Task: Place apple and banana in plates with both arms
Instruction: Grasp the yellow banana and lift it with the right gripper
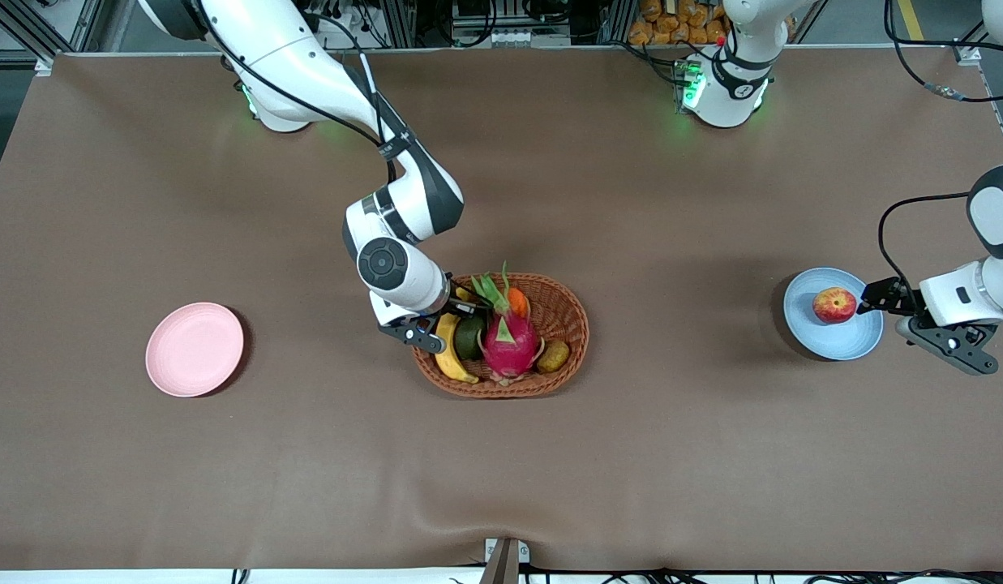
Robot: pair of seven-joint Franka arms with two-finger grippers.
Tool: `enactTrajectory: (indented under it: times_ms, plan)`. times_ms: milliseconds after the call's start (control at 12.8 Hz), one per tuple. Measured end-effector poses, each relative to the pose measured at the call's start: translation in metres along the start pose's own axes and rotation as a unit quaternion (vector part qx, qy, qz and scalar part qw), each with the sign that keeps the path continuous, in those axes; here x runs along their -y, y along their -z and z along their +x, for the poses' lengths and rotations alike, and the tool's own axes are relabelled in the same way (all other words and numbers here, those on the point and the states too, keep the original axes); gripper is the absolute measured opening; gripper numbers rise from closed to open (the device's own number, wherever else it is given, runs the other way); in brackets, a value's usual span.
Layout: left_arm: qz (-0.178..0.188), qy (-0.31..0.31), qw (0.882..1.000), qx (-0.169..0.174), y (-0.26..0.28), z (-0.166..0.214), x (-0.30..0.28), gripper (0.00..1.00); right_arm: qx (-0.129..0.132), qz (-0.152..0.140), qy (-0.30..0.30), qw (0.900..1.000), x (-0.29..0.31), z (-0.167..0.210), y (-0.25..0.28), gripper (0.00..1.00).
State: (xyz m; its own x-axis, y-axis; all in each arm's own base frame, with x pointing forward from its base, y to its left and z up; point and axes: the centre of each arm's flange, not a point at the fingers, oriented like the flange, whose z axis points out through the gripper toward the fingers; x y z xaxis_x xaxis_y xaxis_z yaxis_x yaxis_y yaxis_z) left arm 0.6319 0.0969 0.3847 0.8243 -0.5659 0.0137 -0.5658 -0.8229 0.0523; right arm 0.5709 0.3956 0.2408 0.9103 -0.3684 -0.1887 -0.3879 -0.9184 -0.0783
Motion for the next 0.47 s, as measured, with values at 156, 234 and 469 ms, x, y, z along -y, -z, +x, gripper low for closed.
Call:
enactTrajectory:
  times_ms: [156, 234, 469]
  plan:
    - [0.012, -0.013, 1.0, 0.007, 0.025, 0.015, -0.024, 1.0, 0.0, -0.028, 0.012, 1.0, 0.001, 0.007, 0.04, 0.38]
    - [0.022, -0.014, 1.0, 0.015, 0.038, 0.021, -0.036, 1.0, 0.002, -0.038, 0.011, 0.999, -0.001, 0.013, 0.065, 0.38]
    - [0.058, -0.023, 0.998, 0.011, 0.077, 0.04, -0.064, 1.0, 0.007, -0.039, -0.016, 0.999, -0.03, 0.048, 0.126, 0.38]
